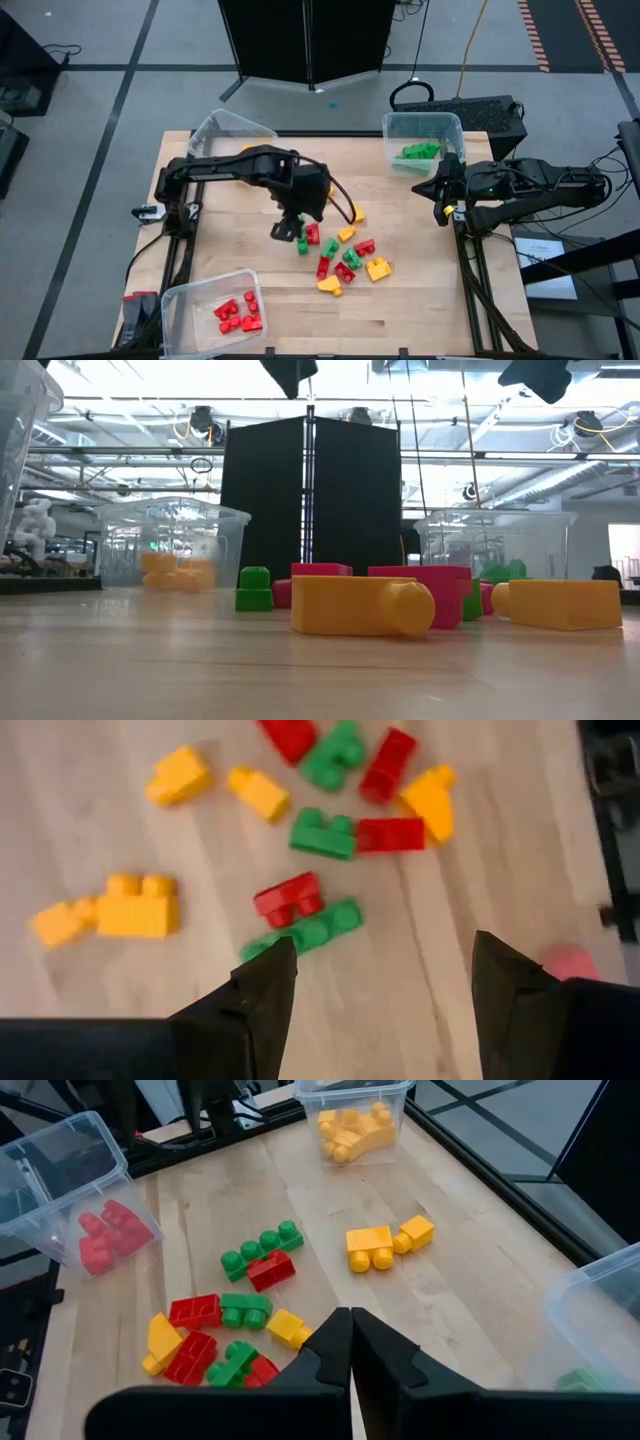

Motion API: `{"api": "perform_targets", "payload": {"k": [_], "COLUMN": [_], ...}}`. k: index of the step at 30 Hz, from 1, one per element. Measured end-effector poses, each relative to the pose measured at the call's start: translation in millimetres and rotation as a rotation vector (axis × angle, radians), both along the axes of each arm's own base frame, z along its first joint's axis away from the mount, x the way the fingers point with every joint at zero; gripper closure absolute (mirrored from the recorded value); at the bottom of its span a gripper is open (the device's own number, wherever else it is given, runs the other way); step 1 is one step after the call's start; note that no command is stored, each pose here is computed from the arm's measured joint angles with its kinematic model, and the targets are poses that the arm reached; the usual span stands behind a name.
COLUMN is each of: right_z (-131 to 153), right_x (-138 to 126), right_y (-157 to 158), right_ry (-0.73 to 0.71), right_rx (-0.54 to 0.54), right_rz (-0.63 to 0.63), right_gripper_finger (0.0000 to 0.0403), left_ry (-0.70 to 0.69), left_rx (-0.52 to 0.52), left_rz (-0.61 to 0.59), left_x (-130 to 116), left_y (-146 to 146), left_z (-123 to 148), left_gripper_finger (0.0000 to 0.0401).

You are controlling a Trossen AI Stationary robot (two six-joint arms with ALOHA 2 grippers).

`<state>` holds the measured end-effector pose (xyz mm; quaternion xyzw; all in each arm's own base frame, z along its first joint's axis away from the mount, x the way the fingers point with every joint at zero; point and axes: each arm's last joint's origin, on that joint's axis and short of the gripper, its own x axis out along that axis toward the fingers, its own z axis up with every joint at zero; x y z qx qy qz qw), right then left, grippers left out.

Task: Sort blocks
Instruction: Put the green game piece into the top right transparent bin

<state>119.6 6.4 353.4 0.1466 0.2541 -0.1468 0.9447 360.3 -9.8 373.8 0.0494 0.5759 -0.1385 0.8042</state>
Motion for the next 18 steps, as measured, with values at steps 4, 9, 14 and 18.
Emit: {"api": "perform_targets", "payload": {"k": [4,9,14,18], "right_z": [0,0,0,0], "right_x": [0,0,0,0], "right_y": [0,0,0,0], "right_ry": [0.000,0.000,0.001,0.003], "right_rx": [0.002,0.002,0.001,-0.008], "right_rz": [-0.001,-0.001,-0.001,0.005], "right_gripper_finger": [0.0397,0.0397,0.0397,0.0397], "left_ry": [0.032,0.131,0.179,0.212], "left_rx": [0.069,0.160,0.262,0.258], "left_rz": [0.116,0.085,0.434,0.813], "left_x": [2,0,3,-3], "left_y": [0,-15,-13,-5], "left_z": [-11,-44,-93,-120], "left_gripper_finger": [0.0212,0.0212,0.0212,0.0212]}}
